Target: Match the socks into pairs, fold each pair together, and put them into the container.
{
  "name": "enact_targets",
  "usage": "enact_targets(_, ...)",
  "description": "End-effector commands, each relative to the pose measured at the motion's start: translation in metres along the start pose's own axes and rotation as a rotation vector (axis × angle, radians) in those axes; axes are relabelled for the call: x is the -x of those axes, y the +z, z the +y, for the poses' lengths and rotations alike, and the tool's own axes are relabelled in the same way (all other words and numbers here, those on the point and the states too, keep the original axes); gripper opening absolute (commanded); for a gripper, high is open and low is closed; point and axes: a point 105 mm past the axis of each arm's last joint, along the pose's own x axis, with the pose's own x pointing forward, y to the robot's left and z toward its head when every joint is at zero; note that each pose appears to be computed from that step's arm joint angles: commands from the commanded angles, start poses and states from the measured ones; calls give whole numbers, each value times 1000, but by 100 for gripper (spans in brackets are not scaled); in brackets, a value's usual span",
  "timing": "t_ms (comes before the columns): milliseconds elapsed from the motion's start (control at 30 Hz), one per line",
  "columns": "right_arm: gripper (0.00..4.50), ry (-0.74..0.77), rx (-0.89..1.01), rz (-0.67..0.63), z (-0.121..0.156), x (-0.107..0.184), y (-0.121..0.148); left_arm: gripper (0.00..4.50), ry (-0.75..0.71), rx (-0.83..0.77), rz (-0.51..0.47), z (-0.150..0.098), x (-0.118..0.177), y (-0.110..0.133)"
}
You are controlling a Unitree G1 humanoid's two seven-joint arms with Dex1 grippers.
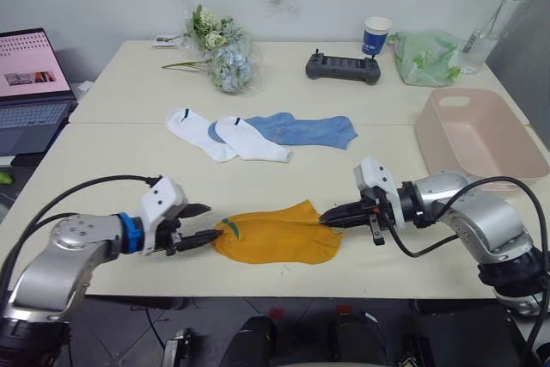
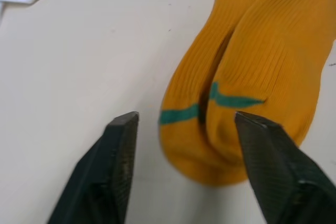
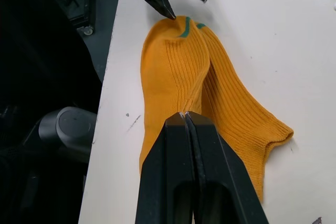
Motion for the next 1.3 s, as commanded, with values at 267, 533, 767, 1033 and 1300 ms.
enact_targets(267,0,78,-7,-2,29,11,5,446,-90,-101,-116,-20,-17,33)
enact_targets(533,0,78,-10,-5,31,10,5,408,-160,-177,18,-31,-31,10)
enact_targets(767,0,87,-8,-12,32,6,8,187,-166,-173,-17,-26,-39,16)
enact_targets(1033,0,73,-6,-9,28,4,7,3,-146,-140,-60,-25,-34,25)
enact_targets(1300,0,61,9,-39,17,10,21,3,-112,-82,-59,-31,-14,26)
